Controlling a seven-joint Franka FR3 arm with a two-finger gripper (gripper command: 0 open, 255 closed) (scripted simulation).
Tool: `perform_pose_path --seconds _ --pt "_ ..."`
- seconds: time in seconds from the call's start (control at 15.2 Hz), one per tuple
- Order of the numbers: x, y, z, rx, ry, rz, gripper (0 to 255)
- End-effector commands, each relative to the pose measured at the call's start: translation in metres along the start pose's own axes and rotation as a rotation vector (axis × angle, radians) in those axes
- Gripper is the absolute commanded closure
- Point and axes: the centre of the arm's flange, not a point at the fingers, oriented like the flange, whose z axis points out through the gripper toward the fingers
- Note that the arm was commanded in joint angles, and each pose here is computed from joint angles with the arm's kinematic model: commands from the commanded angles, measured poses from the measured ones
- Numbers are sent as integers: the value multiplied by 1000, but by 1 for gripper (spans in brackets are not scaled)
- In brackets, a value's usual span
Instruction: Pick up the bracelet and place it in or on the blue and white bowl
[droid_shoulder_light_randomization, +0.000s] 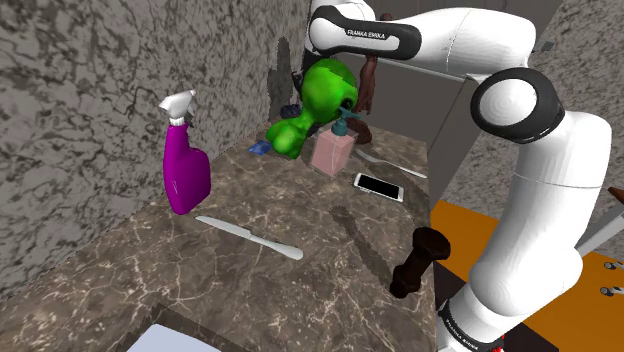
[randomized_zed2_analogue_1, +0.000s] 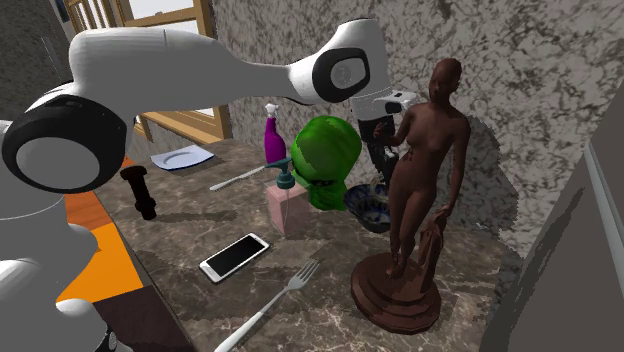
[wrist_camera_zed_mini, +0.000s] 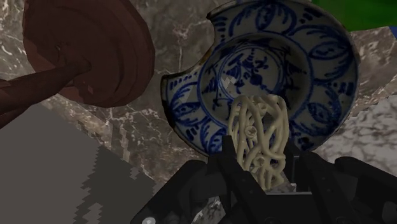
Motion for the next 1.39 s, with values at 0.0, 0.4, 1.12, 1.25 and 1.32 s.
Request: perform_pose_path --seconds 0.0,0.4,1.12,1.25,1.32 --pt "0 0 2 0 1 0 255" --pt "0 0 2 0 1 0 255" --pt "-1 0 -48 0 1 0 0" --pt "-1 0 -48 0 1 0 0" --pt "-1 0 -48 0 1 0 0"
